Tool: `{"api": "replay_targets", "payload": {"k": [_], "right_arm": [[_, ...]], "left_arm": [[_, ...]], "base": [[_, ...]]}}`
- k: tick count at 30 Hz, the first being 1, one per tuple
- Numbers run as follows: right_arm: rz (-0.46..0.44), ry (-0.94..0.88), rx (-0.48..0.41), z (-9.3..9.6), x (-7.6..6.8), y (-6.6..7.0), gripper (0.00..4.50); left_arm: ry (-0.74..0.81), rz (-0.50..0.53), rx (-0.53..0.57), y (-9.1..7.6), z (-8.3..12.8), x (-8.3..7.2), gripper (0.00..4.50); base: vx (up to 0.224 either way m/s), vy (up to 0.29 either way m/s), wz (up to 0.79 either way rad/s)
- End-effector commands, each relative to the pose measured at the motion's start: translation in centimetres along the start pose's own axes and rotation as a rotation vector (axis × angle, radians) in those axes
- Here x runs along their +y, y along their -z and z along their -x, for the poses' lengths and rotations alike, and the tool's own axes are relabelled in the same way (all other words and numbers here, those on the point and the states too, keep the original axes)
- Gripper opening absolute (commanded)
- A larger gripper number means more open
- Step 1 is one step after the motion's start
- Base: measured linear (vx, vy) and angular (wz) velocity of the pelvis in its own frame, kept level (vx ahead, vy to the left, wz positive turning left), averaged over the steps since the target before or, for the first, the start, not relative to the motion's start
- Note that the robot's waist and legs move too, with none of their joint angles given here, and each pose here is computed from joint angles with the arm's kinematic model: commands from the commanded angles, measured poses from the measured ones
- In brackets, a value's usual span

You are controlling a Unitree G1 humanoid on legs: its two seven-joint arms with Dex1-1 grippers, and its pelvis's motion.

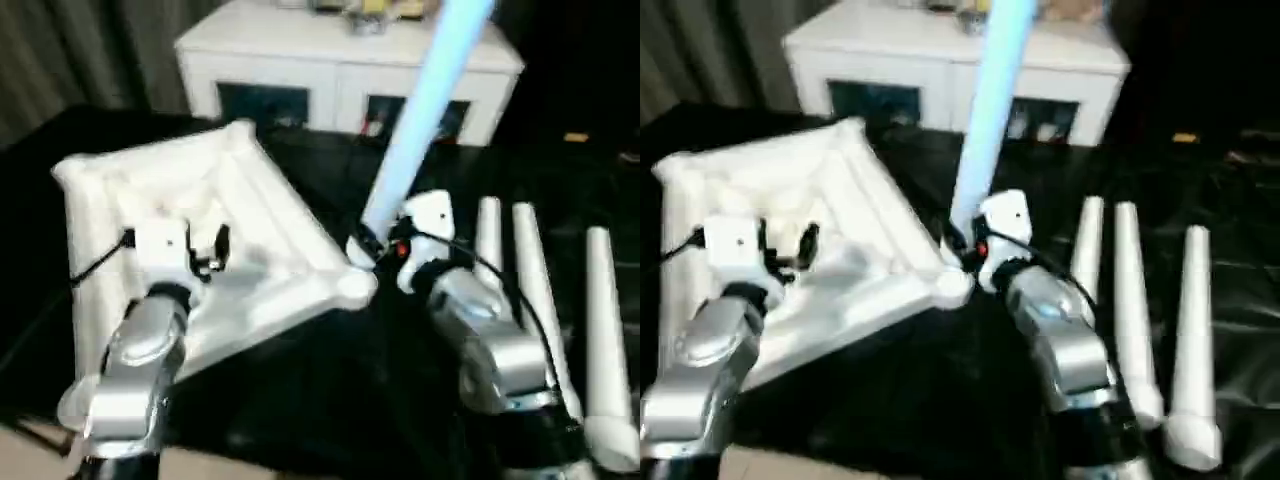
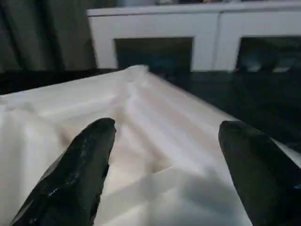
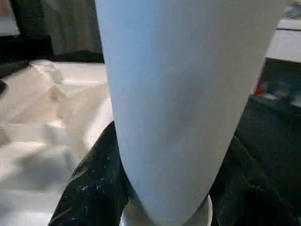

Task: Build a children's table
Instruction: Pick table leg

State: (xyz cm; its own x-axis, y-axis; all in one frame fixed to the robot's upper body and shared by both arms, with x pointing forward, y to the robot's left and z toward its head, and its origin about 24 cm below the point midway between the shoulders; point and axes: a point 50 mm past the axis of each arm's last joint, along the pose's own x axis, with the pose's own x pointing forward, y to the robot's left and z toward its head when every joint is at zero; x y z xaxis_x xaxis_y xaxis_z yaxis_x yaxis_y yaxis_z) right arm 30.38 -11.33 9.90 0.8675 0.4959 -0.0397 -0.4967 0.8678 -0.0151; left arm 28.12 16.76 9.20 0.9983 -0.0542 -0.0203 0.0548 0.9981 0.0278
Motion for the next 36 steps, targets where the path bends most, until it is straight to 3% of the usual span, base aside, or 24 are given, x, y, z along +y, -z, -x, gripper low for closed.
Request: {"api": "replay_targets", "payload": {"k": [1, 8, 11, 12, 13, 14, 15, 17, 18, 21, 28, 36], "right_arm": [[0.0, 0.002, -0.032, -0.2, 0.1, -0.8, 1.9], [0.003, 0.02, -0.035, -0.1, -0.2, -0.8, 1.9], [-0.001, 0.019, -0.044, 0.1, -0.2, -0.9, 1.9], [-0.014, -0.008, -0.052, 0.3, -0.1, -1.0, 1.9], [-0.017, -0.019, -0.054, 0.3, -0.1, -1.0, 1.9], [-0.015, -0.043, -0.054, 0.4, 0.0, -1.1, 1.9], [-0.008, -0.084, -0.047, 0.6, 0.0, -1.0, 1.9], [-0.007, -0.085, -0.047, 0.6, 0.0, -1.0, 1.9], [0.007, -0.107, -0.033, 0.6, -0.2, -1.0, 1.9], [0.014, -0.1, -0.036, 0.5, -0.6, -1.2, 1.9], [0.027, -0.125, -0.028, 0.7, -0.7, -1.2, 1.9], [-0.011, -0.201, 0.004, 1.4, -0.1, -0.7, 1.9]], "left_arm": [[-0.004, -0.014, -0.001, -0.2, 0.1, 0.4, 3.95], [0.045, -0.02, 0.02, 0.1, 0.1, 0.2, 3.95], [0.169, -0.016, 0.026, 0.3, 0.4, -0.5, 3.95], [0.312, -0.021, 0.019, 0.4, 1.0, -1.1, 3.95], [0.352, -0.019, 0.02, 0.5, 1.1, -1.2, 3.95], [0.444, -0.004, 0.039, 0.6, 1.5, -1.6, 4.29], [0.575, -0.001, 0.082, 0.8, 1.8, -1.9, 4.29], [0.579, -0.002, 0.084, 0.9, 1.8, -2.0, 4.36], [0.704, -0.053, 0.15, 1.5, 1.9, -2.2, 4.43], [0.787, -0.113, 0.21, 2.3, 1.6, -2.2, 4.43], [0.864, -0.236, 0.369, 4.3, 0.5, -1.7, 4.27], [0.913, -0.26, 0.463, 5.0, 0.0, -0.8, 3.65]], "base": [[0.036, -0.049, 0.2], [0.065, 0.019, 0.03], [0.053, 0.017, 0.05], [0.0, 0.0, 0.0], [0.0, 0.0, 0.0], [-0.001, -0.055, -0.02], [-0.001, -0.055, -0.02], [0.0, 0.0, 0.0], [0.0, 0.0, 0.0], [-0.071, -0.016, 0.01], [-0.04, 0.0, 0.02], [0.0, 0.0, 0.0]]}}
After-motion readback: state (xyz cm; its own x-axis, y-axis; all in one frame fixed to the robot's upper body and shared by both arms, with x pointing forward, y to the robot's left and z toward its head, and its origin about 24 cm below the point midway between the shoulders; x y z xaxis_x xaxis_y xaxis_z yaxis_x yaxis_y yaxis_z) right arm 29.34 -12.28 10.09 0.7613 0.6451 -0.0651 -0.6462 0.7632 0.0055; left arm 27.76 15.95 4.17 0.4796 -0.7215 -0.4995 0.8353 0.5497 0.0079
